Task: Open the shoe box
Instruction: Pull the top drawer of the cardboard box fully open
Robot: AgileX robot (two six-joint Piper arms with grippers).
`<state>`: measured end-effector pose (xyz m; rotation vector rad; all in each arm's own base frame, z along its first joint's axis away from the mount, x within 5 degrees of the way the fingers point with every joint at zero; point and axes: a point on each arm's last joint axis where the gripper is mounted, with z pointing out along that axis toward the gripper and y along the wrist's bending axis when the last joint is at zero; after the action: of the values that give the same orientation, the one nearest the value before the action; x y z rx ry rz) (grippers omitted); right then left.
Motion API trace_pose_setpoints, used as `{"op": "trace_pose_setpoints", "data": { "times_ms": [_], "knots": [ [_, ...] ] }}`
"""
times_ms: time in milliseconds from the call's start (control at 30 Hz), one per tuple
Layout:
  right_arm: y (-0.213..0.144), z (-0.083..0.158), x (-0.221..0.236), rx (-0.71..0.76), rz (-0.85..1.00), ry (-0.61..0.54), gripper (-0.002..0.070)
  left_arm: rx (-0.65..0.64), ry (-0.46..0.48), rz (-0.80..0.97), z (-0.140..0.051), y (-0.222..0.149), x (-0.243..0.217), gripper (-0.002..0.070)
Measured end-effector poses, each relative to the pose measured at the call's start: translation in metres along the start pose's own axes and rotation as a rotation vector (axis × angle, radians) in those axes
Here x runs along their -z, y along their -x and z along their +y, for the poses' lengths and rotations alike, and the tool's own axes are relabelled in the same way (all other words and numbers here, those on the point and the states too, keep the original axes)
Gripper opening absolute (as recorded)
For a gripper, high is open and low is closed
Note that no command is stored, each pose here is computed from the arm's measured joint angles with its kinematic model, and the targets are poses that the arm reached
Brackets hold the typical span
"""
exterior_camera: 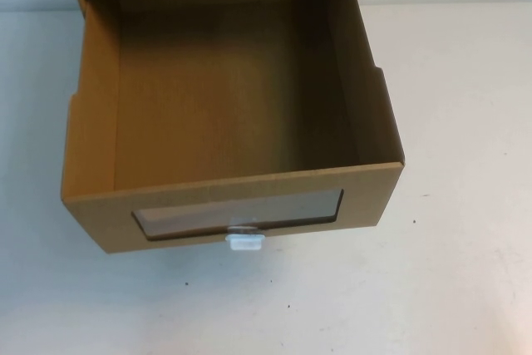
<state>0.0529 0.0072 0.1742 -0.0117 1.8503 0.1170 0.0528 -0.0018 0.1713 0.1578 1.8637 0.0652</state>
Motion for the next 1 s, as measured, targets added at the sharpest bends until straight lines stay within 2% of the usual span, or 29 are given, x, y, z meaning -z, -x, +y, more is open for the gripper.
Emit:
{"op": "trace_pose_setpoints", "data": {
  "times_ms": [1000],
  "knots": [
    [0.0000,0.0000,0.0000,0.000,0.000,0.000,-0.0013,0.004,0.001,0.016,0.0001,-0.0016,0.0001,-0.0005]
  ]
}}
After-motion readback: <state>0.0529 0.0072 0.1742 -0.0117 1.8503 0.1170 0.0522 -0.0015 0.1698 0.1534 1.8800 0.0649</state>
